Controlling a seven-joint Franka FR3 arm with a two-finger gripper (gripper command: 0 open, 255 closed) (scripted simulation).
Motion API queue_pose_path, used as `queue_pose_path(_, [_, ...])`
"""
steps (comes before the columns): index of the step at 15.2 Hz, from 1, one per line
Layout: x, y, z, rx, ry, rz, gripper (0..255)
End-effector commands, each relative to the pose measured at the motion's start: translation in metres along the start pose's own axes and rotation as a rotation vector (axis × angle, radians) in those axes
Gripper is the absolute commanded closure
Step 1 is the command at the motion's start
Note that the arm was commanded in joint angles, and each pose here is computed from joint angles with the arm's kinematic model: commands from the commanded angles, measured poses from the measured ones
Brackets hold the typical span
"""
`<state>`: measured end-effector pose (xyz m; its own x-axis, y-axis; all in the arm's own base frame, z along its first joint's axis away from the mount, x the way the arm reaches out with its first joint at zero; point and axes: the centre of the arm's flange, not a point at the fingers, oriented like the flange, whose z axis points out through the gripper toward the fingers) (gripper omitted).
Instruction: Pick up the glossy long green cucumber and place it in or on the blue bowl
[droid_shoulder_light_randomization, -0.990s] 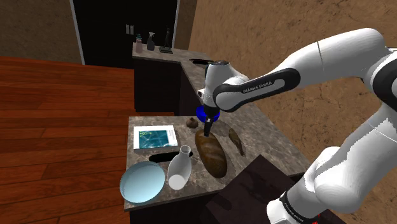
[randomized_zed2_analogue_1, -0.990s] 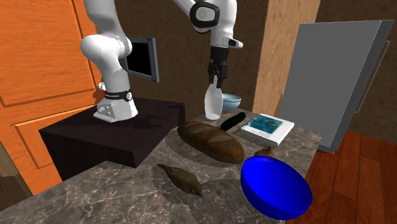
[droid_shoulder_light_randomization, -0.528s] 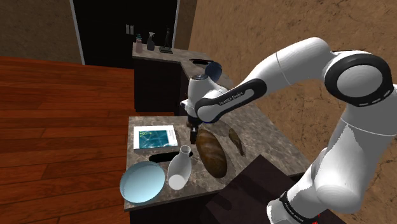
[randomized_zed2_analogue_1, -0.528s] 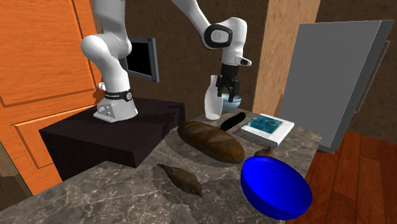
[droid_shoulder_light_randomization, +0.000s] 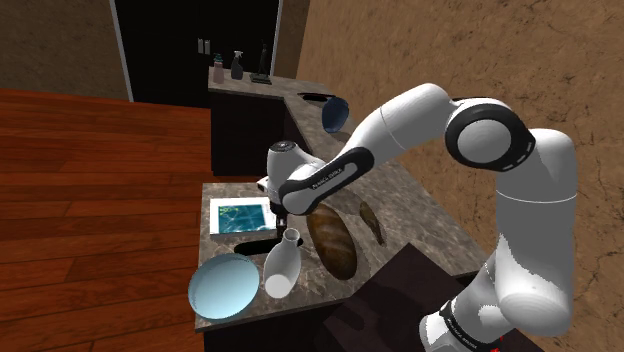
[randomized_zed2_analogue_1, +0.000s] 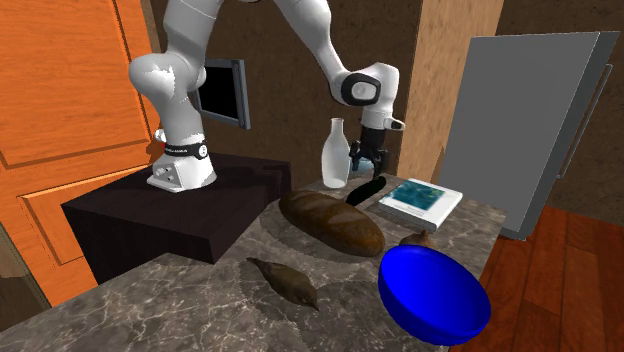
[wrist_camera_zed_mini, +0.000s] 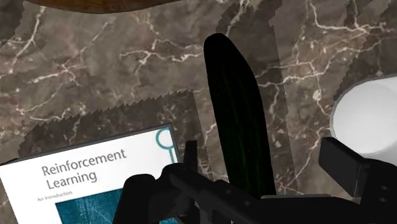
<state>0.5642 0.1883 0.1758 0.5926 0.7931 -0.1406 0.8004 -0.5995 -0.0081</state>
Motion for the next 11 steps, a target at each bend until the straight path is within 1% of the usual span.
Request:
queue_pose_path(1, [0.019, -0.004, 0.017, 0.001, 0.0, -0.045, 0])
queue_pose_path(2, [0.029, -0.006, 0.026, 0.002, -0.001, -0.067, 0])
queue_pose_path(3, [0.031, -0.006, 0.029, 0.002, -0.001, -0.073, 0])
queue_pose_path(10, [0.031, -0.006, 0.069, 0.002, -0.001, -0.073, 0])
queue_pose_path(11, [0.031, -0.006, 0.069, 0.002, -0.001, -0.073, 0])
